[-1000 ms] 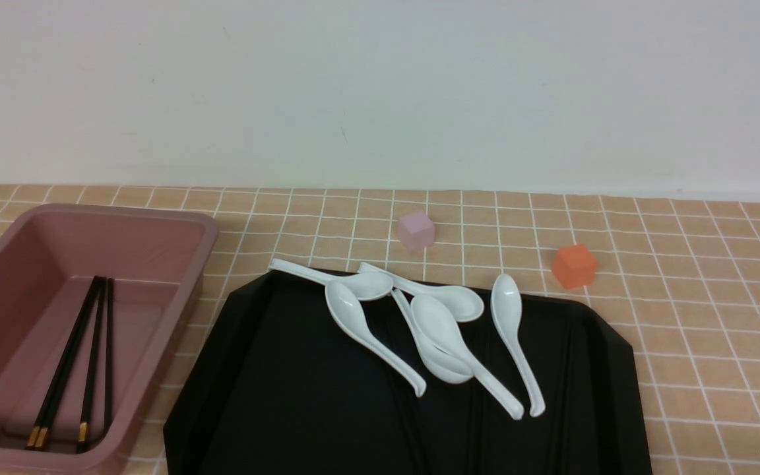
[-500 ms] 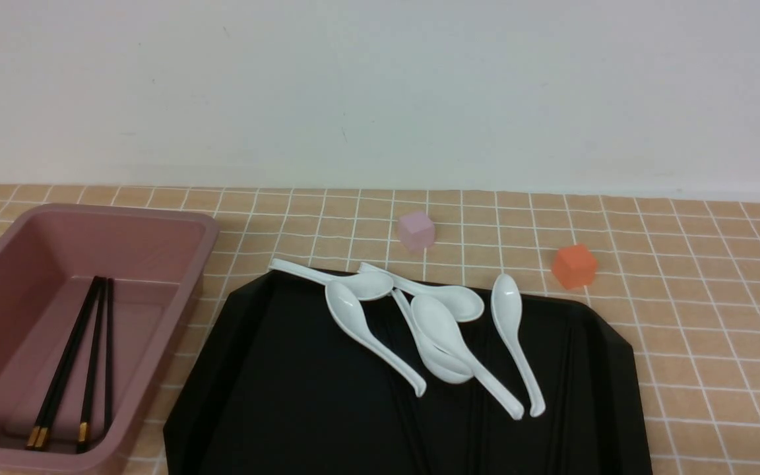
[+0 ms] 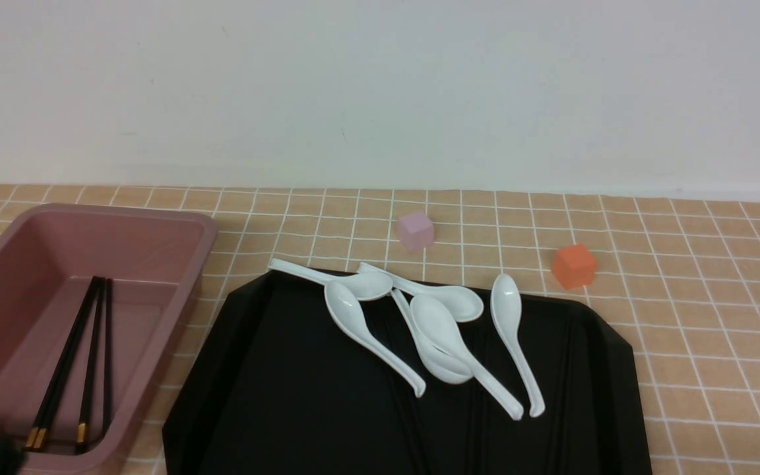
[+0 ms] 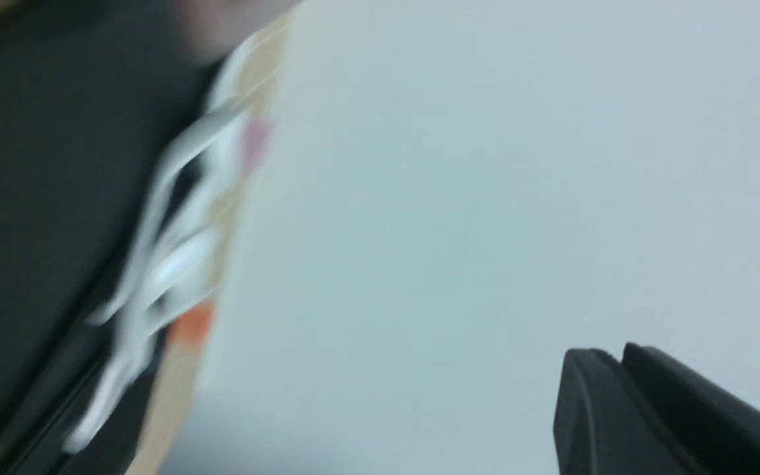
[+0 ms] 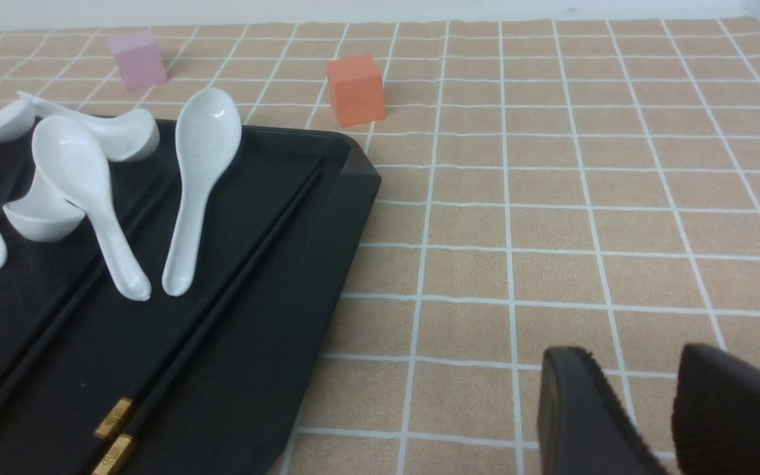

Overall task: On brown tablecloth take chopsticks from black tray and put them in box.
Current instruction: 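Reach over to the black tray and grasp a pair of chopsticks with the left gripper, then place the chopsticks into the pink bin with the left gripper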

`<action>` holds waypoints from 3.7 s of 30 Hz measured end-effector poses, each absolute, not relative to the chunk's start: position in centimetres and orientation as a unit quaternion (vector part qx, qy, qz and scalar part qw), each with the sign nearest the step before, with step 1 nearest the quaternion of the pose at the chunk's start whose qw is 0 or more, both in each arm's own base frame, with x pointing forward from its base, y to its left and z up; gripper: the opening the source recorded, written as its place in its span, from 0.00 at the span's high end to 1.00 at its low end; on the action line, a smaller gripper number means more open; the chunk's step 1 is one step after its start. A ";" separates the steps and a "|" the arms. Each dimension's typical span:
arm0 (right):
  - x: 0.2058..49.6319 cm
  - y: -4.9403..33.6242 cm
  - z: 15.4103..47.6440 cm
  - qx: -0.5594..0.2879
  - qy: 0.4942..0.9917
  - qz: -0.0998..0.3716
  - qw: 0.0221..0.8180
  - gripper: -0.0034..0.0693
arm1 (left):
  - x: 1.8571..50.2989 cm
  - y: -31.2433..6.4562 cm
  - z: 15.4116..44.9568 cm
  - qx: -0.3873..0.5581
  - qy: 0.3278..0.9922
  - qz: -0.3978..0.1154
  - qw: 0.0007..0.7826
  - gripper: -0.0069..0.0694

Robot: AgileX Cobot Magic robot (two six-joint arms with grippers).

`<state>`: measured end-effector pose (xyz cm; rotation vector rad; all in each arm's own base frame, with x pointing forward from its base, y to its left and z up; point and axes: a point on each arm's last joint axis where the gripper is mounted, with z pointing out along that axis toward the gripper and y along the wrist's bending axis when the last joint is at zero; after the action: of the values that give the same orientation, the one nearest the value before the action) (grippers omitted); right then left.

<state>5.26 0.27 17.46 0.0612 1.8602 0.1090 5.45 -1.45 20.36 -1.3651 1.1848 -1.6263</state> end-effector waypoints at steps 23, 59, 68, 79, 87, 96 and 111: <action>5.3 0.3 17.5 0.026 0.801 0.047 0.596 0.62 | 21.4 -11.7 26.9 -0.049 0.966 -0.250 0.030 0.93; 5.3 0.3 17.5 0.026 0.801 0.047 0.596 0.62 | 30.0 -29.9 15.2 -0.129 0.989 -0.040 0.061 0.42; 5.3 0.3 17.5 0.026 0.801 0.047 0.596 0.62 | 30.0 -30.0 15.2 -0.131 0.989 -0.039 0.057 0.52; 5.3 0.3 17.5 0.026 0.801 0.047 0.596 0.62 | 30.1 -30.0 15.1 -0.125 0.990 -0.029 0.062 0.79; 5.3 0.3 17.5 0.026 0.801 0.047 0.596 0.62 | 29.2 -28.8 17.0 -0.082 0.995 0.004 0.049 0.79; 5.3 0.3 17.5 0.026 0.801 0.047 0.596 0.62 | 27.7 -27.2 25.2 -0.054 0.992 -0.058 0.101 0.79; 5.3 0.3 17.5 0.026 0.801 0.047 0.596 0.62 | 29.4 -12.1 34.9 -0.045 0.976 0.014 0.213 0.79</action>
<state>5.26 0.27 17.46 0.0612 1.8602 0.1090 29.40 -12.13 34.95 -0.1251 2.7092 0.0396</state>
